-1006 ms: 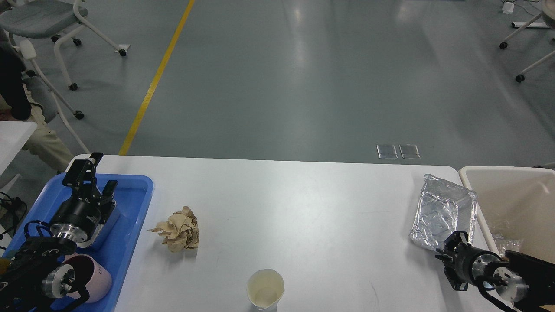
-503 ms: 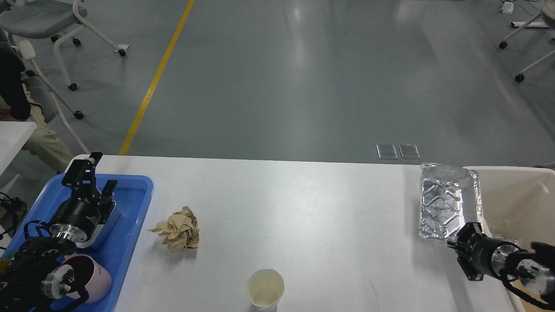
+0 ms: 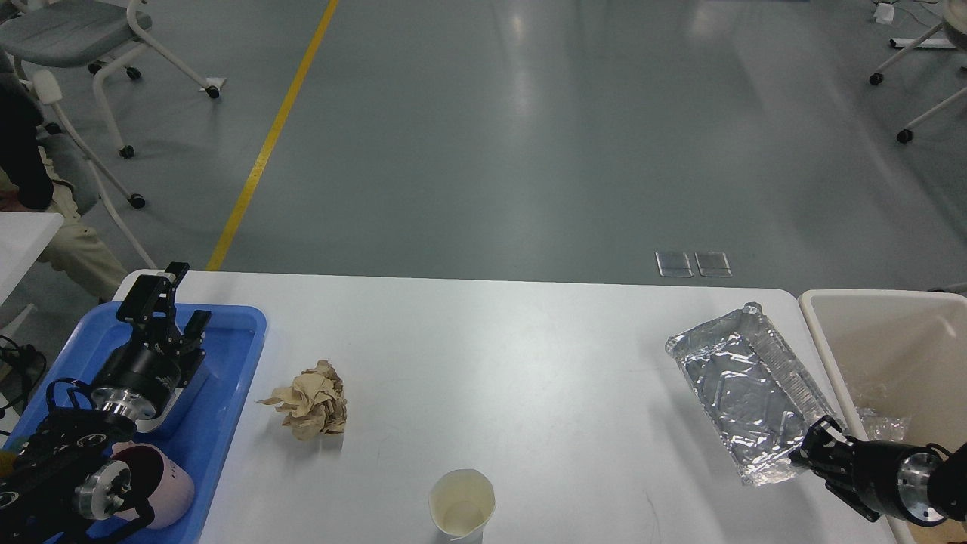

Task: Tidy desktop
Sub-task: 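Lift and flip the foil tray with the right gripper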

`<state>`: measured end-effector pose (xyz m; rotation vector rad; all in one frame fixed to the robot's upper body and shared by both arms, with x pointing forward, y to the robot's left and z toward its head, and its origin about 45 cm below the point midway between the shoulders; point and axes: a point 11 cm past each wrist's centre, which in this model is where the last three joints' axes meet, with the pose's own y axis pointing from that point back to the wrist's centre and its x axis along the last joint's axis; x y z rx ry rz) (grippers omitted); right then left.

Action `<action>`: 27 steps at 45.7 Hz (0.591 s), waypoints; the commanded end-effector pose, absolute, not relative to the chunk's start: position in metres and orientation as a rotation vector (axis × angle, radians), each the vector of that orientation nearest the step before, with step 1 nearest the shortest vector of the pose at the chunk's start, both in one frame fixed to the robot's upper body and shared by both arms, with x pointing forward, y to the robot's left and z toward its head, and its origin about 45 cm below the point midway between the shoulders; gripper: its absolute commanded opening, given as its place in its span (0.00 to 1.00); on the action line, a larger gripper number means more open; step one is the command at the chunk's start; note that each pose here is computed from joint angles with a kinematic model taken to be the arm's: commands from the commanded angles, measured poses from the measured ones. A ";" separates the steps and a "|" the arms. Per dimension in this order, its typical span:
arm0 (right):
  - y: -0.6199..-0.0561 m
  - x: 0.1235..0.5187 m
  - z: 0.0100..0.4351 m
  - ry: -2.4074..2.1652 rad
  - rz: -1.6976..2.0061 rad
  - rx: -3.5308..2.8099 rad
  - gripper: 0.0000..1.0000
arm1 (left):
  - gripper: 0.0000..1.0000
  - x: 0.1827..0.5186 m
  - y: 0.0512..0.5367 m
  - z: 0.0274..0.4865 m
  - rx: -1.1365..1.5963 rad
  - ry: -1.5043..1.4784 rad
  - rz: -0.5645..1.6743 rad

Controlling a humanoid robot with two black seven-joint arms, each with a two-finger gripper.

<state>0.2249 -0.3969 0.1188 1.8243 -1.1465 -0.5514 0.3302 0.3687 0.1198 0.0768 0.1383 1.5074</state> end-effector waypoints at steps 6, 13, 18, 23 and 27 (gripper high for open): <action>-0.395 0.220 0.116 -0.974 -0.329 1.834 0.00 | 0.96 0.330 0.370 0.120 0.080 0.135 1.506; -0.395 0.230 0.125 -0.938 -0.263 1.834 0.00 | 0.96 0.330 0.369 0.122 0.064 0.122 1.504; -0.404 0.236 0.143 -0.938 -0.224 1.820 0.00 | 0.96 0.329 0.368 0.122 0.064 0.121 1.503; -0.407 0.236 0.161 -0.911 -0.217 1.851 0.00 | 0.96 0.328 0.367 0.121 0.057 0.118 1.502; -0.414 0.237 0.172 -0.906 -0.209 1.854 0.00 | 0.96 0.328 0.366 0.121 0.053 0.119 1.500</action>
